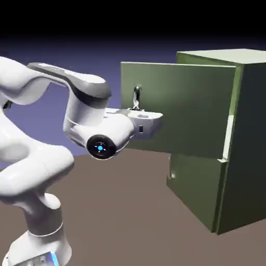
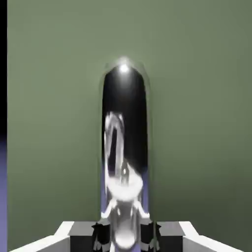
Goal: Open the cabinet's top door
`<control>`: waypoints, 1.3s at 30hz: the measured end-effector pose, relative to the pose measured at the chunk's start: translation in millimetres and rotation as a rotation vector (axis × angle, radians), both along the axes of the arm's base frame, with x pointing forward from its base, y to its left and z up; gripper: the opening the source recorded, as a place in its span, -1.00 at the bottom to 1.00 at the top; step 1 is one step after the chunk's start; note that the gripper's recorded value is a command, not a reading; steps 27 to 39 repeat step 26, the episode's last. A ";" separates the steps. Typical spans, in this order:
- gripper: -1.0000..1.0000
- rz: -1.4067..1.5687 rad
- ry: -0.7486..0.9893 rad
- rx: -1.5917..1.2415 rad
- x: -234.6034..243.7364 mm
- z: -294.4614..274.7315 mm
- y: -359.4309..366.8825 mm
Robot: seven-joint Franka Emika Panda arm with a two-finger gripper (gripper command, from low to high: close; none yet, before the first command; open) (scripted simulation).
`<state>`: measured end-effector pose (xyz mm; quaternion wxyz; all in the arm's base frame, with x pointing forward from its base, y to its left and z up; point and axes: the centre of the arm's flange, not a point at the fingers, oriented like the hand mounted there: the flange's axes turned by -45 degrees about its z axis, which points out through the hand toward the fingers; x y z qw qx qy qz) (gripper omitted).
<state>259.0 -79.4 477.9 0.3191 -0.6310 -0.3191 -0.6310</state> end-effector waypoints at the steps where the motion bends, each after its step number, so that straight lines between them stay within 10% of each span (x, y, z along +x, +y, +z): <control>1: -1.00 0.021 0.000 0.000 -1.1 0.0 -6.8; 24: -1.00 0.562 0.000 0.000 19.7 0.0 -179.4; 25: 1.00 0.580 0.000 0.000 21.9 0.0 -184.6; 39: 1.00 0.579 0.000 0.000 22.0 0.0 -184.6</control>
